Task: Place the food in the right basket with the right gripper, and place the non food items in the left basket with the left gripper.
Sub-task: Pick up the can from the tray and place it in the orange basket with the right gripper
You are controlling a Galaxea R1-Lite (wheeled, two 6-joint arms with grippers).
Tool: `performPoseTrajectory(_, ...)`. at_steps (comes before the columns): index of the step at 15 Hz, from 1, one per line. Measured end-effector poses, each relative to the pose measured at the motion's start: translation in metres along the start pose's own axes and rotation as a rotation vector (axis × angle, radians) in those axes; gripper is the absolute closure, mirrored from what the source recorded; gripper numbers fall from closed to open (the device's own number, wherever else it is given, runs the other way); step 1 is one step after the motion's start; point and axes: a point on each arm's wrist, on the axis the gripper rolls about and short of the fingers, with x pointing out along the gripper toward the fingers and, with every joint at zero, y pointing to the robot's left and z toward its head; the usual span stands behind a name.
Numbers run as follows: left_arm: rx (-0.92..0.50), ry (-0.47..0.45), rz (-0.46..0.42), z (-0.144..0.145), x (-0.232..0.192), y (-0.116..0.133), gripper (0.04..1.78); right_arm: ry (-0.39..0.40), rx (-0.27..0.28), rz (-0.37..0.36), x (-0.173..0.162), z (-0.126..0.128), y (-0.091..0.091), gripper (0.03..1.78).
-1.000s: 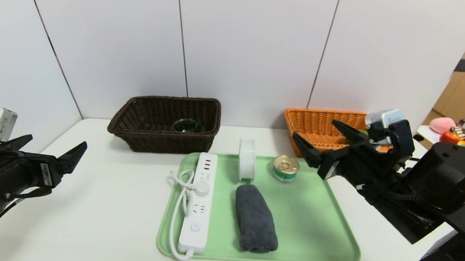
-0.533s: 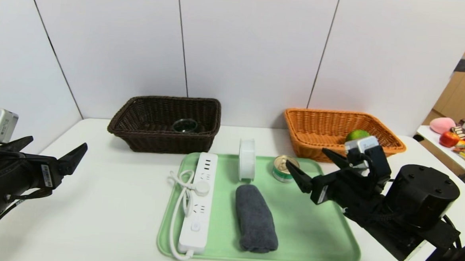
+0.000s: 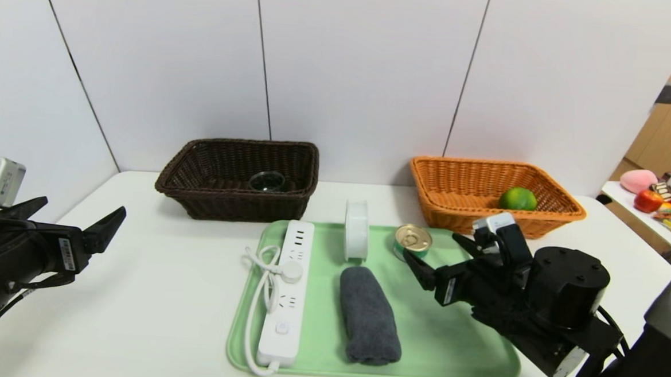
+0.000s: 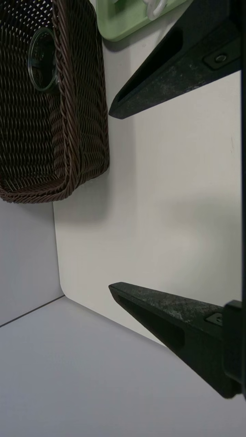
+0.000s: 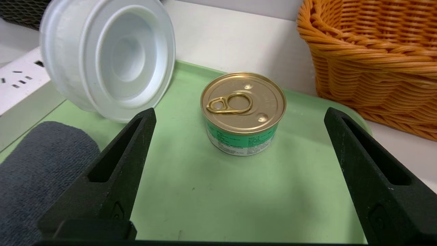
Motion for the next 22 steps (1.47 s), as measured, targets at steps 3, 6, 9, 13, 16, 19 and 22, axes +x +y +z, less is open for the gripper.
performPoseTrajectory(3, 0.000, 0.011, -0.001, -0.003, -0.002, 0.000, 0.13, 0.016, -0.002, -0.001, 0.010, -0.007, 0.001, 0.12)
performPoseTrajectory(6, 0.001, 0.010, 0.000, -0.003, -0.002, 0.000, 0.13, 0.027, -0.003, -0.001, 0.019, -0.013, 0.002, 0.12)
performPoseTrajectory(9, 0.000, 0.010, 0.000, -0.003, -0.003, 0.000, 0.13, 0.032, -0.003, -0.002, 0.028, -0.018, 0.003, 0.12)
performPoseTrajectory(13, -0.001, 0.008, 0.000, -0.003, -0.003, 0.000, 0.13, 0.033, -0.002, -0.011, 0.037, -0.023, 0.001, 0.12)
performPoseTrajectory(16, -0.001, 0.006, 0.001, -0.003, -0.004, 0.000, 0.13, 0.034, -0.003, -0.016, 0.044, -0.026, 0.000, 0.12)
performPoseTrajectory(19, 0.000, 0.002, 0.001, -0.002, -0.004, 0.000, 0.13, 0.029, -0.001, -0.025, 0.051, -0.028, -0.003, 0.12)
performPoseTrajectory(22, 0.000, 0.002, 0.001, -0.002, -0.004, 0.000, 0.13, 0.034, -0.001, -0.026, 0.054, -0.032, -0.003, 0.11)
